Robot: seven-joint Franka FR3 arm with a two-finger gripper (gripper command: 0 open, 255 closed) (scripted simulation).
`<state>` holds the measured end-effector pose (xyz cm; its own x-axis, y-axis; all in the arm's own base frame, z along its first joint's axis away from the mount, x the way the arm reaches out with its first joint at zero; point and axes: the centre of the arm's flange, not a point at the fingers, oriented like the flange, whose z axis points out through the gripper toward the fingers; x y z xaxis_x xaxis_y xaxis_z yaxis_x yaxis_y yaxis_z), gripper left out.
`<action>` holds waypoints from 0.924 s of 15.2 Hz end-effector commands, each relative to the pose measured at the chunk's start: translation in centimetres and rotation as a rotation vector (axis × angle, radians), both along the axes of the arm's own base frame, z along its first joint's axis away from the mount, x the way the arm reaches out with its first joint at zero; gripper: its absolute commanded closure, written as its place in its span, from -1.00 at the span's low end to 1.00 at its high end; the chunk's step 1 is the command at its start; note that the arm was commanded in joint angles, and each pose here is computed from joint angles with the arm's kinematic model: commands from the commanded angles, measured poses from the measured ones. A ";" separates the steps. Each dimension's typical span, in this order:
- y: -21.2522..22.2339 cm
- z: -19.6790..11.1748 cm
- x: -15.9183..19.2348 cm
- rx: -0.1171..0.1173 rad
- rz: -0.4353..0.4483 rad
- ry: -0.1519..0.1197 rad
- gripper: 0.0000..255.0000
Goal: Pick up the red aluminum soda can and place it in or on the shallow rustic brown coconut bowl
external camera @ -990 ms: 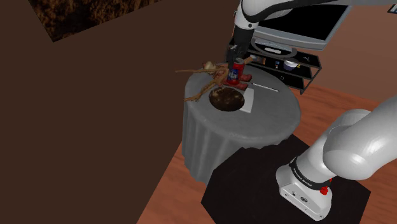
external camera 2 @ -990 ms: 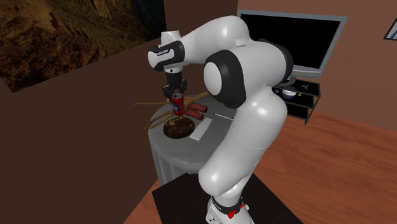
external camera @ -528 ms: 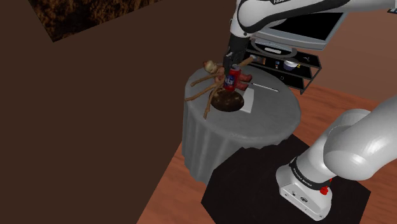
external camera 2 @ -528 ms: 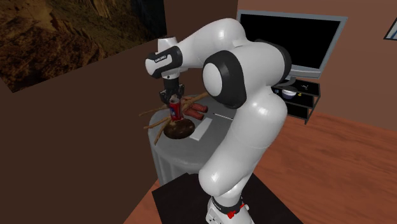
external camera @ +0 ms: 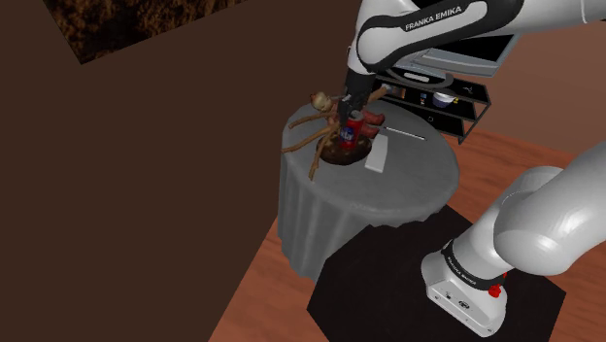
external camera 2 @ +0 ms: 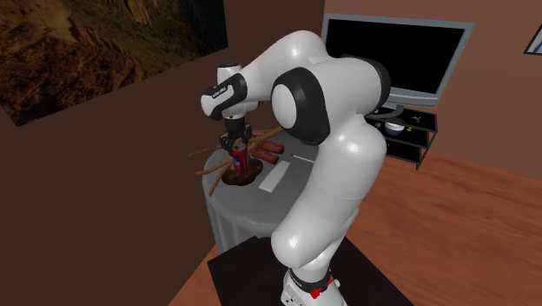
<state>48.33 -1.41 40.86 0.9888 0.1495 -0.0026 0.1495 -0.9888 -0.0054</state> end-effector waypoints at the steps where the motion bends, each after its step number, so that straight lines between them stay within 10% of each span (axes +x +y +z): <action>1: 0.0 -1.0 0.1 0.000 0.000 -0.001 1.00; 13: 0.0 -3.2 0.1 0.000 0.000 -0.001 1.00; 14: 0.0 -3.2 0.1 0.000 0.000 -0.001 -1.00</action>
